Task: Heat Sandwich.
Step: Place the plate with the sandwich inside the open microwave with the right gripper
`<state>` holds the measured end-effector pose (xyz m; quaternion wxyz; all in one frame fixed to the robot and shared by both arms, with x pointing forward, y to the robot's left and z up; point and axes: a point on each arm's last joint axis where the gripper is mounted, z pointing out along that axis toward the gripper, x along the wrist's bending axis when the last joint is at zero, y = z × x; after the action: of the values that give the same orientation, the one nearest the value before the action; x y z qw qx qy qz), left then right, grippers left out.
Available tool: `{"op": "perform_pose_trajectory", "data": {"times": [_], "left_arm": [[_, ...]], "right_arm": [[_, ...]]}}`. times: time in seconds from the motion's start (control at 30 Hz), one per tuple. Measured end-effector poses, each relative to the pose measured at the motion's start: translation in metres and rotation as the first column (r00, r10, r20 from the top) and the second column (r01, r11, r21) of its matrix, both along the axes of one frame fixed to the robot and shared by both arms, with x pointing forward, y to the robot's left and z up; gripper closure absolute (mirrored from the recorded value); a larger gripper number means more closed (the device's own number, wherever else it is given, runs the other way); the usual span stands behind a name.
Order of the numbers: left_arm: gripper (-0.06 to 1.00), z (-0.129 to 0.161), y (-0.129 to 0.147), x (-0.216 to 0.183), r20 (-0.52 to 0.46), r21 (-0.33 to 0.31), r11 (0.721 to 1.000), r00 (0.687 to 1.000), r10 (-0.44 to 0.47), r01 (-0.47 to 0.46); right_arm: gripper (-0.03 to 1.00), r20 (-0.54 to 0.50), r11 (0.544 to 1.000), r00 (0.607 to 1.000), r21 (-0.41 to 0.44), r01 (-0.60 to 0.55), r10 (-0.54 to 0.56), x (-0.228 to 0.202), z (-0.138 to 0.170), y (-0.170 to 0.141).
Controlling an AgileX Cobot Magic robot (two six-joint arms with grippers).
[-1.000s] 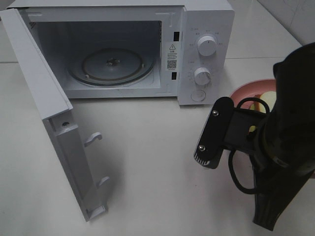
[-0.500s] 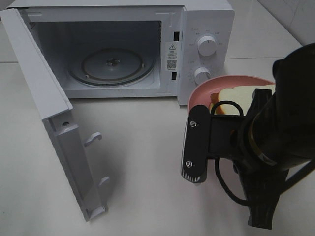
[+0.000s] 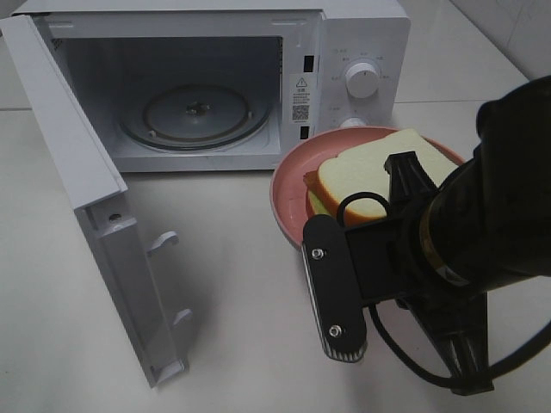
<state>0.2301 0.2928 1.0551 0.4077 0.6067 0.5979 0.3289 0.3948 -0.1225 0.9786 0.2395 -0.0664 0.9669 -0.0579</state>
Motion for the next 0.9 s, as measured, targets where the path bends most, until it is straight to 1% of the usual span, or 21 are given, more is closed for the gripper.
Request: {"op": "perform_pose_trajectory", "data": {"times": [0.13,0.23,0.27,0.33,0.43,0.47,0.5,0.57,0.67,0.7,0.8,0.83,0.87,0.9], "left_arm": [[-0.02,0.000,0.000,0.000,0.000,0.000,1.000,1.000,0.000,0.000],[-0.02,0.000,0.000,0.000,0.000,0.000,1.000,1.000,0.000,0.000],[-0.02,0.000,0.000,0.000,0.000,0.000,1.000,1.000,0.000,0.000],[-0.02,0.000,0.000,0.000,0.000,0.000,1.000,1.000,0.000,0.000],[-0.02,0.000,0.000,0.000,0.000,0.000,1.000,1.000,0.000,0.000],[-0.02,0.000,0.000,0.000,0.000,0.000,1.000,1.000,0.000,0.000],[-0.02,0.000,0.000,0.000,0.000,0.000,1.000,1.000,0.000,0.000],[-0.02,0.000,0.000,0.000,0.000,0.000,1.000,1.000,0.000,0.000],[-0.02,0.000,0.000,0.000,0.000,0.000,1.000,1.000,0.000,0.000],[-0.02,0.000,0.000,0.000,0.000,0.000,1.000,1.000,0.000,0.000],[-0.02,0.000,0.000,0.000,0.000,0.000,1.000,1.000,0.000,0.000],[-0.02,0.000,0.000,0.000,0.000,0.000,1.000,1.000,0.000,0.000],[-0.02,0.000,0.000,0.000,0.000,0.000,1.000,1.000,0.000,0.000],[-0.02,0.000,0.000,0.000,0.000,0.000,1.000,1.000,0.000,0.000]], "right_arm": [[0.90,-0.002,1.000,1.000,0.001,-0.011,0.011,0.000,0.000,0.000],[0.90,-0.005,0.998,0.998,-0.005,-0.063,0.063,0.002,0.000,0.001],[0.90,-0.005,0.998,0.998,-0.005,-0.063,0.063,0.002,0.000,0.001],[0.90,-0.022,0.995,0.995,-0.005,-0.102,0.102,0.007,-0.001,-0.002],[0.90,-0.040,0.991,0.990,-0.011,-0.133,0.133,0.011,-0.002,-0.005],[0.90,-0.060,0.985,0.983,-0.016,-0.173,0.172,0.015,-0.003,-0.008],[0.90,-0.067,0.982,0.980,-0.015,-0.189,0.188,0.017,-0.003,-0.010],[0.90,-0.071,0.980,0.978,-0.011,-0.198,0.196,0.020,-0.003,-0.011],[0.90,-0.067,0.966,0.964,-0.007,-0.258,0.257,0.029,-0.003,-0.017],[0.90,-0.067,0.966,0.964,-0.007,-0.258,0.257,0.029,-0.003,-0.017],[0.90,-0.054,0.944,0.942,-0.004,-0.331,0.330,0.037,-0.004,-0.020],[0.90,-0.052,0.930,0.929,-0.002,-0.368,0.368,0.039,-0.003,-0.022],[0.90,-0.052,0.930,0.929,-0.002,-0.368,0.368,0.039,-0.003,-0.022],[0.90,-0.051,0.920,0.919,0.000,-0.392,0.392,0.041,-0.004,-0.022]]}}
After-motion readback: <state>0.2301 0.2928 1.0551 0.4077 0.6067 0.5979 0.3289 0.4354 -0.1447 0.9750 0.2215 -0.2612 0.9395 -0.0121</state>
